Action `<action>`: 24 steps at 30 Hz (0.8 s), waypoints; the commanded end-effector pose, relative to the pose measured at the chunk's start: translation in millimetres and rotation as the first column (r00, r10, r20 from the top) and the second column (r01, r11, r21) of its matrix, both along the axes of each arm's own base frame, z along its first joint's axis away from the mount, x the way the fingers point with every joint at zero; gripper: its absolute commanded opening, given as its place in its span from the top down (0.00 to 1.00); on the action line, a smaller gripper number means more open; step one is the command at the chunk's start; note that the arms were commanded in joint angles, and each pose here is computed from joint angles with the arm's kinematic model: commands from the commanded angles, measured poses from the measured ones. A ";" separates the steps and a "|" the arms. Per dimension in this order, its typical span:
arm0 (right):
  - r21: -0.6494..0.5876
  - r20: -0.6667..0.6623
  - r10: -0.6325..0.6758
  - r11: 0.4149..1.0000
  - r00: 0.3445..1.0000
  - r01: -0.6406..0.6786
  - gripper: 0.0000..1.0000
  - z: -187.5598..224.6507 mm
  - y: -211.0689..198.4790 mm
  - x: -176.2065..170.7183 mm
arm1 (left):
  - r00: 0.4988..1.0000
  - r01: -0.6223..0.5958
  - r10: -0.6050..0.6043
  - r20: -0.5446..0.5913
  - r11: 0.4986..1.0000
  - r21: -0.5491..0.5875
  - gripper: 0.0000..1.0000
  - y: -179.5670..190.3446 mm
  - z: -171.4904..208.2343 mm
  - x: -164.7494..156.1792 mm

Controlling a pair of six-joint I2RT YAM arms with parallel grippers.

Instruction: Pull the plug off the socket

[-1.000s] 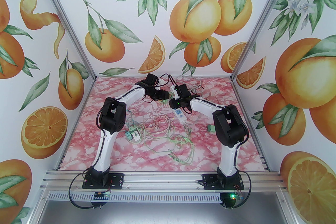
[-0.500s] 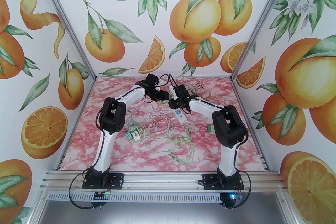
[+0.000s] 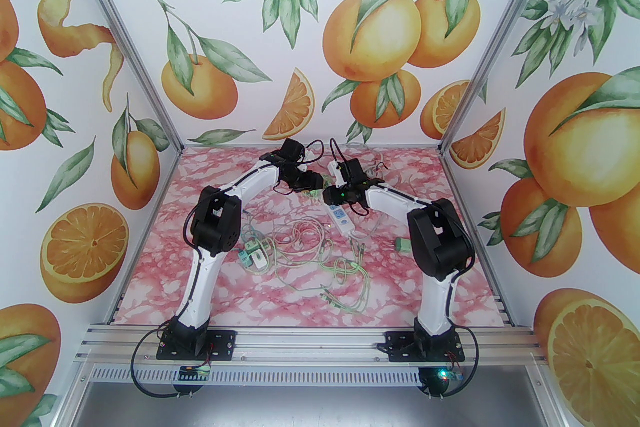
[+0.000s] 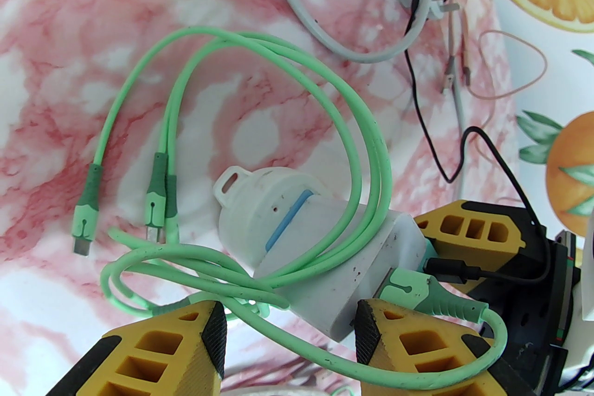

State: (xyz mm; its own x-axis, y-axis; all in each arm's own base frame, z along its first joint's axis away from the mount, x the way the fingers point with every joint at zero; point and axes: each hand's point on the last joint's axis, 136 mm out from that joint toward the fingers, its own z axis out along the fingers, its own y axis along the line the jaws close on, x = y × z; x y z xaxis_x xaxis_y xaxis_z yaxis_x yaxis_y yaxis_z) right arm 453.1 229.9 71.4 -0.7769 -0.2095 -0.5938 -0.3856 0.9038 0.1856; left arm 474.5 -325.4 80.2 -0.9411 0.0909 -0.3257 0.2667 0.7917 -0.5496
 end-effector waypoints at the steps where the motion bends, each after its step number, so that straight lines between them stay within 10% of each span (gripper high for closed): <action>1: -0.022 0.070 0.034 0.999 0.997 -0.032 0.72 24.4 18.0 0.7 | 0.990 -0.008 0.032 -0.136 0.984 0.177 0.50 24.5 -60.5 -25.2; 9: -0.128 0.077 0.069 0.990 0.995 -0.059 0.72 18.9 20.4 -8.4 | 0.991 0.005 0.021 -0.136 0.982 0.191 0.50 22.8 -64.0 -28.6; 24: 0.099 0.085 -0.037 0.995 0.996 0.028 0.72 65.0 0.5 11.7 | 0.989 0.013 0.017 -0.145 0.979 0.204 0.50 24.5 -66.2 -34.3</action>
State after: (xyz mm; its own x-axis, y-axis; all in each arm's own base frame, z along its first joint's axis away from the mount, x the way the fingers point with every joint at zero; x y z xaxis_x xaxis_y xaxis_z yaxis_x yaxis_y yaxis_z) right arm 452.6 223.7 76.8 -0.7969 -0.1851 -0.5751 -0.3595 0.9103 0.2052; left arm 472.3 -327.8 78.9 -0.9379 0.1027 -0.3315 0.2764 0.7986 -0.5346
